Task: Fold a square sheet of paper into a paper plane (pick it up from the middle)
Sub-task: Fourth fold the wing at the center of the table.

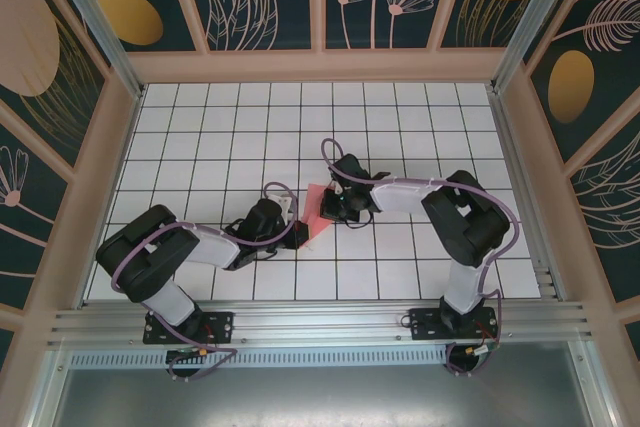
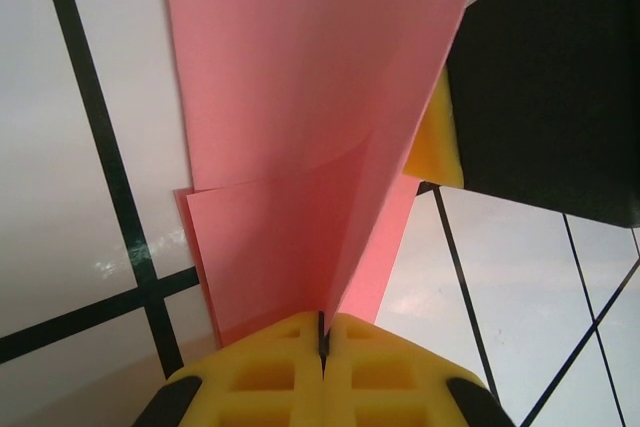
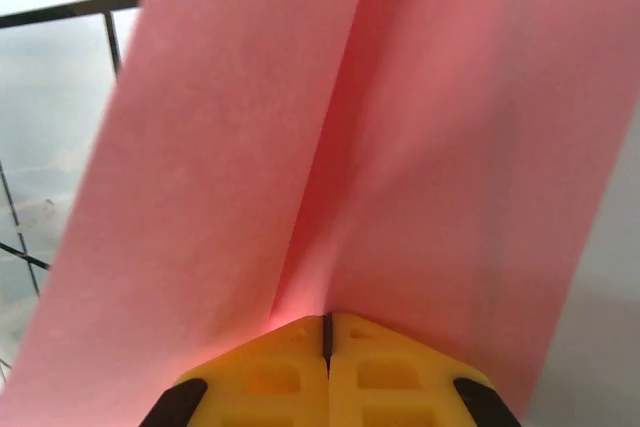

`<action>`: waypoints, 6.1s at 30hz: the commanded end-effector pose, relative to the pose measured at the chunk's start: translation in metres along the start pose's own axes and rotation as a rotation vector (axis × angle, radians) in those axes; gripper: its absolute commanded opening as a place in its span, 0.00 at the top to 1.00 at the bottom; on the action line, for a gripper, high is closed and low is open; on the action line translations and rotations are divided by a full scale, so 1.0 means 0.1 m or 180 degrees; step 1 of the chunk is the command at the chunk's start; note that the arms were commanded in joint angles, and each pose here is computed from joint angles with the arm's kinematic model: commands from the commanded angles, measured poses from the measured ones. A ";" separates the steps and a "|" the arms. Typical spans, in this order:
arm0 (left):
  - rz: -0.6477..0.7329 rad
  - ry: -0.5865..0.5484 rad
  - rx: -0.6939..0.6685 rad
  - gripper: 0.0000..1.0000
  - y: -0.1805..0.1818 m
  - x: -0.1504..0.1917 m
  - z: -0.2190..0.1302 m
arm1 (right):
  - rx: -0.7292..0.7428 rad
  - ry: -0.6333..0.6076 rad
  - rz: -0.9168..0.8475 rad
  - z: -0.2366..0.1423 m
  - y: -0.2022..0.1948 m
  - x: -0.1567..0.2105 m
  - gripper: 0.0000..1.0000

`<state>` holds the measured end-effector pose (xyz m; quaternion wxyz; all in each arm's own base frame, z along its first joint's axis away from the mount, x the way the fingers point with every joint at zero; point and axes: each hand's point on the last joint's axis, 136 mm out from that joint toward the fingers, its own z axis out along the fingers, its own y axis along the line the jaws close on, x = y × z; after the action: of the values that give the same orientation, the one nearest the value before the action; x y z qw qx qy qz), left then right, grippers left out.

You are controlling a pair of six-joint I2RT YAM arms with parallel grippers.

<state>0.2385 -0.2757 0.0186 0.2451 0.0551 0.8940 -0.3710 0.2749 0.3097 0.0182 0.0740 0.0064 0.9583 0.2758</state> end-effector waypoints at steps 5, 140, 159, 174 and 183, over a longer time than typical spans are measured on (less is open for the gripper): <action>-0.0035 0.0064 -0.0040 1.00 0.05 -0.04 0.01 | 0.0375 0.0072 -0.0007 0.15 -0.29 0.02 0.98; -0.1159 0.0505 0.0067 1.00 0.49 0.23 0.20 | -0.0909 -0.0342 -0.0133 -0.19 0.46 -0.32 0.95; -0.1050 0.0532 -0.0101 0.94 0.52 0.18 0.21 | -0.0628 -0.0274 0.0012 0.07 0.21 -0.41 0.95; -0.0863 0.0137 -0.0056 0.66 0.36 -0.35 0.08 | -0.0549 -0.0251 0.0002 0.08 0.15 -0.38 0.95; -0.0871 0.0168 0.0020 0.73 0.35 -0.36 0.14 | -0.0531 -0.0235 -0.0015 0.07 0.14 -0.36 0.95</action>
<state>0.2751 -0.2750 0.0264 0.1558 -0.0345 0.8805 -0.4464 0.3077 0.3266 0.0257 0.1082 0.0112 0.9245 0.3653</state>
